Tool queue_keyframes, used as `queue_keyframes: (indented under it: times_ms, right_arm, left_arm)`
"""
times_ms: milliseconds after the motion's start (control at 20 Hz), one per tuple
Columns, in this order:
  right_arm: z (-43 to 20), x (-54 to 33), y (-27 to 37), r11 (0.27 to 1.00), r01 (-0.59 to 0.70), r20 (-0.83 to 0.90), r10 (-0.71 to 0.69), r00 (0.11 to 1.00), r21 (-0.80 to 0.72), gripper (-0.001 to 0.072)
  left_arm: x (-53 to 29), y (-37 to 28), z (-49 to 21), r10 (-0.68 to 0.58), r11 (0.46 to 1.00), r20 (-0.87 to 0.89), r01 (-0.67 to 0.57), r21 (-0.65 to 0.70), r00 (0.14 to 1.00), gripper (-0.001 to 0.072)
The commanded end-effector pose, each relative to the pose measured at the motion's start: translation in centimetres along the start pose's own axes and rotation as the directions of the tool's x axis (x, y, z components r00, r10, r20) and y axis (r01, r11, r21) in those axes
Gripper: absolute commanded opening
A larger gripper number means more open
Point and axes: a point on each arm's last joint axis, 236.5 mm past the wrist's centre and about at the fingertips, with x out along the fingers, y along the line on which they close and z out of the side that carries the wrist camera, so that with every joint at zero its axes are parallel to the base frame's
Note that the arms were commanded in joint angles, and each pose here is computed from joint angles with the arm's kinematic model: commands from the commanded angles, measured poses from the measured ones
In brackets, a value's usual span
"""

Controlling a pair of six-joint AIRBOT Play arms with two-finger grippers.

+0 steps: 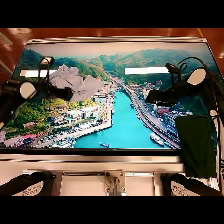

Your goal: Fold the shirts.

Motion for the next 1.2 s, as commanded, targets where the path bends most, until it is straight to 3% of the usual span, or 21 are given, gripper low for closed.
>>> queue_keyframes:
  times_ms: [0, 350, 800, 850, 950, 1150]
  right_arm:
    - [0.2, 0.0, 0.1, 1.0, -0.003, 0.009, 0.002, 1.0, 0.03, 0.0689]
    - [0.8, 0.0, -0.2, 0.999, 0.006, 0.034, -0.007, 0.999, 0.035, 0.0689]
    - [2.9, -0.2, -1.3, 0.998, 0.052, 0.121, -0.055, 0.991, 0.027, 0.0689]
    - [2.8, -0.2, -1.4, 0.998, 0.059, 0.12, -0.062, 0.991, 0.025, 0.0689]
    - [2.8, -0.2, -1.6, 0.998, 0.067, 0.12, -0.069, 0.99, 0.021, 0.0689]
    - [2.9, -0.4, -3.1, 0.991, 0.133, 0.124, -0.131, 0.984, -0.002, 0.0689]
  left_arm:
    - [2.7, 6.5, 4.8, 0.095, 0.994, 0.02, -0.094, -0.064, 0.995, 0.0718]
    - [13.6, 16.5, 5.8, 0.147, 0.954, -0.186, -0.189, -0.232, 0.971, 0.0719]
    - [21.2, 15.5, 4.1, 0.035, 0.935, -0.173, -0.093, -0.342, 0.984, 0.0716]
    - [21.3, 15.4, 4.0, 0.029, 0.932, -0.175, -0.09, -0.35, 0.984, 0.0685]
    - [20.8, 14.5, 4.2, -0.009, 0.925, -0.175, -0.058, -0.376, 0.985, 0.0053]
    - [16.1, 10.3, 7.3, -0.136, 0.928, -0.119, 0.085, -0.363, 0.984, 0.0043]
